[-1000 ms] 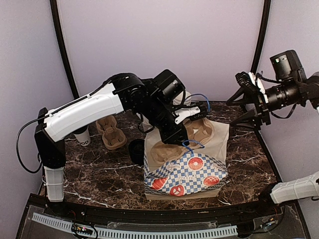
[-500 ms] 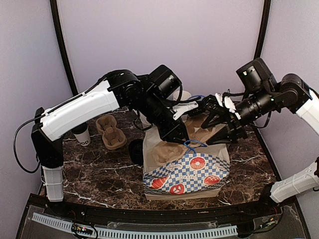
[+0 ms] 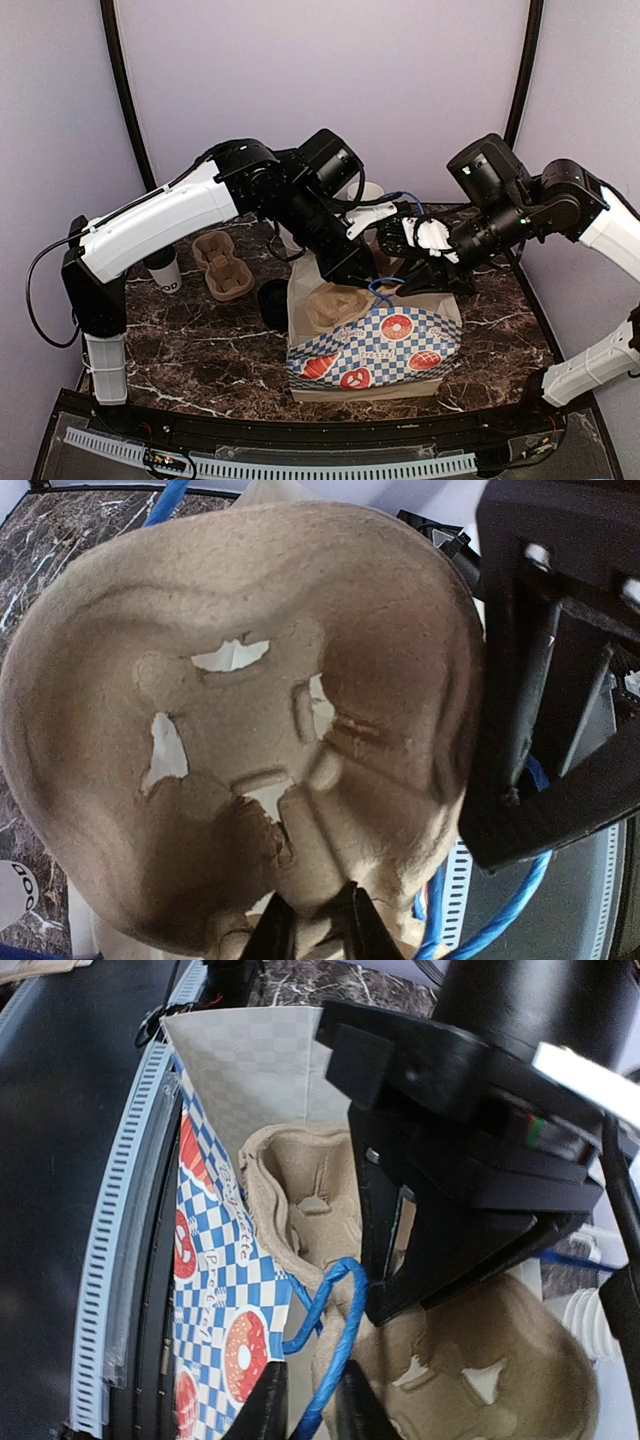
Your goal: Pack the takeout coffee
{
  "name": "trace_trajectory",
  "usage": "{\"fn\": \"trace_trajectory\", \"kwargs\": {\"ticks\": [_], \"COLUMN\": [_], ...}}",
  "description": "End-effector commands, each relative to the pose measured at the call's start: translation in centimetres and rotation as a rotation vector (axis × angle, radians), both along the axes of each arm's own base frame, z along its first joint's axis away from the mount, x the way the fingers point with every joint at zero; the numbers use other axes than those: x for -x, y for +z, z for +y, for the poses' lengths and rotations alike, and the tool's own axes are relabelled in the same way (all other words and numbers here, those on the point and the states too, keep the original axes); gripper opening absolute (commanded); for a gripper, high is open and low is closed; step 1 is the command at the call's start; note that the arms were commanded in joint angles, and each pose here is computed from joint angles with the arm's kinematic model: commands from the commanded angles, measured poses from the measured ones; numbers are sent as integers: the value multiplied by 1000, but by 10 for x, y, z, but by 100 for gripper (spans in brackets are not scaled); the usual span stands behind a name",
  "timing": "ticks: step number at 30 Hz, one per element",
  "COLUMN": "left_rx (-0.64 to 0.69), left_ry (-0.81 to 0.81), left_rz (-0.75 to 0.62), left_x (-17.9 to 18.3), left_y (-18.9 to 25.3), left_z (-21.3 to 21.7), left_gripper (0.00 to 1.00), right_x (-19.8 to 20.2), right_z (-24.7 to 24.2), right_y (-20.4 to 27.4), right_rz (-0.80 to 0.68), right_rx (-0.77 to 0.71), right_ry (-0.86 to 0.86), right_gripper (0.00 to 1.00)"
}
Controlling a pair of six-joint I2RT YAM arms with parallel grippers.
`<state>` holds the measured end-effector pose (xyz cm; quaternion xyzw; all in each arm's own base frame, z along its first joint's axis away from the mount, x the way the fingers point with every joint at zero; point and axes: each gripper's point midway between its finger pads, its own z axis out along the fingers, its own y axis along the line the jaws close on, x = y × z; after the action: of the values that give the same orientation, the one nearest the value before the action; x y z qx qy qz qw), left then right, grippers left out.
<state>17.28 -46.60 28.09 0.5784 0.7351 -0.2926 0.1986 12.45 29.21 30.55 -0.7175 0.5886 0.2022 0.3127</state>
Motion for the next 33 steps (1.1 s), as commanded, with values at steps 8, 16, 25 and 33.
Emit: {"fn": "trace_trajectory", "kwargs": {"ticks": [8,16,25,33], "left_rx": [-34,-35,-165,-250], "left_ry": [17,3,-66,-112], "left_rz": [-25,-11,27,-35], "left_x": [1,9,31,48], "left_y": [6,6,-47,-69], "left_z": [21,30,26,26], "left_gripper": [16,16,17,17], "right_x": [60,82,71,40], "right_z": [8,0,-1,-35], "right_y": [39,57,65,104], "right_rz": [106,156,89,-42], "right_rx": [-103,-132,-141,-231], "right_ry": [279,385,327,175], "right_gripper": [0,0,36,57]}}
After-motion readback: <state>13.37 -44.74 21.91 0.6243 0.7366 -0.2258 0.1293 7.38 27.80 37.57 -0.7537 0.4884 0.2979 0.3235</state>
